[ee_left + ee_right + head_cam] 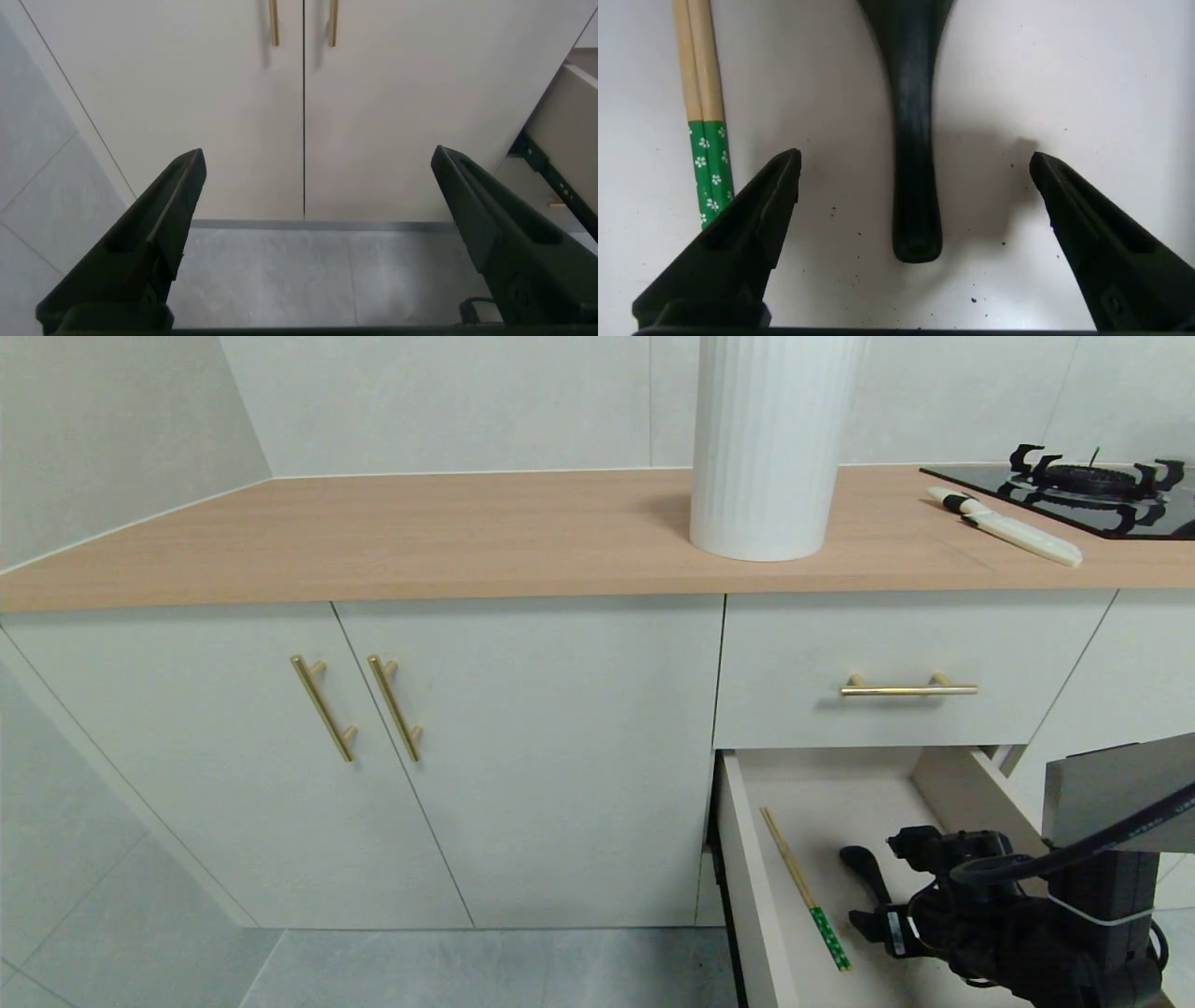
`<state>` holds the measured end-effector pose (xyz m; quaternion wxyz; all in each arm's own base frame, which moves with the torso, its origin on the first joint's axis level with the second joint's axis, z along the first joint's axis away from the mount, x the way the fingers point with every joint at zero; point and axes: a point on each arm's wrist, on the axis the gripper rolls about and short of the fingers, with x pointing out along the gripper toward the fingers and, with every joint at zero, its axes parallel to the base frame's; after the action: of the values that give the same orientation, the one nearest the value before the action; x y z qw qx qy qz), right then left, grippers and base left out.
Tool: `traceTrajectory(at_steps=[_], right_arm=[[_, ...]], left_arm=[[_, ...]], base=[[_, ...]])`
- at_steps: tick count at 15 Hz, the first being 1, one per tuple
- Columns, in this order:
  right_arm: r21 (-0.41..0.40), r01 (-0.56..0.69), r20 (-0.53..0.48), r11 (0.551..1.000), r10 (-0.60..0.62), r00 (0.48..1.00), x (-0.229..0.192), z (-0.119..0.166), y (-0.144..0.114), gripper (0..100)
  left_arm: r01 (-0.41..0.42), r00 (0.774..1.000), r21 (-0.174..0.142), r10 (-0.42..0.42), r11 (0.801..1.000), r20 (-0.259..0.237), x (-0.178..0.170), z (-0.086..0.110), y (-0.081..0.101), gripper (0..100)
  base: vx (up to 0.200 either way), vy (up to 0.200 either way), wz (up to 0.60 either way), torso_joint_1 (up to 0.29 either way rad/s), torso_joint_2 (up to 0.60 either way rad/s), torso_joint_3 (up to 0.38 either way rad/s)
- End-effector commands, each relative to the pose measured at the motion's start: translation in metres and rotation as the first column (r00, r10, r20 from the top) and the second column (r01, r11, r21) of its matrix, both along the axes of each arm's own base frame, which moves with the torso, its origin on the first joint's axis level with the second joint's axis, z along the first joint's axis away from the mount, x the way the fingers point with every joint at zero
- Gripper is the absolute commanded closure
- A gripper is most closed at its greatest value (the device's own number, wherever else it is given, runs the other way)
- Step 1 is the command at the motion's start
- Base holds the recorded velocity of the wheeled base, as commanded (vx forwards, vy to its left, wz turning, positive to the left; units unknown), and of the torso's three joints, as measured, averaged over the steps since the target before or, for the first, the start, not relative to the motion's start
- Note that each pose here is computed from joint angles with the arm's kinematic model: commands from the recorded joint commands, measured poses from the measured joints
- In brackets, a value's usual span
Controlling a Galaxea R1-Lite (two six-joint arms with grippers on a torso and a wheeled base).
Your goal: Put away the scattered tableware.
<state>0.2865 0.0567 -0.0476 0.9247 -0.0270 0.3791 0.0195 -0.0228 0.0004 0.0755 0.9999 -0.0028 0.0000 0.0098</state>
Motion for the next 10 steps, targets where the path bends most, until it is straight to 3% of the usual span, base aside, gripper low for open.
traceTrajectory(at_steps=[1, 8, 10], right_arm=[[0.043, 0.016, 0.064, 0.999, -0.018, 0.998, -0.001, 0.025, 0.001, 0], [0.071, 0.012, 0.147, 0.997, -0.022, 0.989, -0.03, 0.124, -0.007, 0], [0.066, 0.008, 0.122, 0.998, -0.016, 0.992, -0.041, 0.145, -0.008, 0]], left_arm=[[0.0, 1.0, -0.001, 0.0, 1.0, 0.0, 0.0, 0.0, 0.0, 0], [0.0, 1.0, -0.001, 0.0, 1.0, 0.0, 0.0, 0.0, 0.0, 0], [0.0, 1.0, -0.001, 0.0, 1.0, 0.0, 0.0, 0.0, 0.0, 0]], base=[[0.0, 0.0, 0.0, 0.0, 0.0, 0.0], [0.0, 0.0, 0.0, 0.0, 0.0, 0.0], [0.0, 0.0, 0.0, 0.0, 0.0, 0.0]])
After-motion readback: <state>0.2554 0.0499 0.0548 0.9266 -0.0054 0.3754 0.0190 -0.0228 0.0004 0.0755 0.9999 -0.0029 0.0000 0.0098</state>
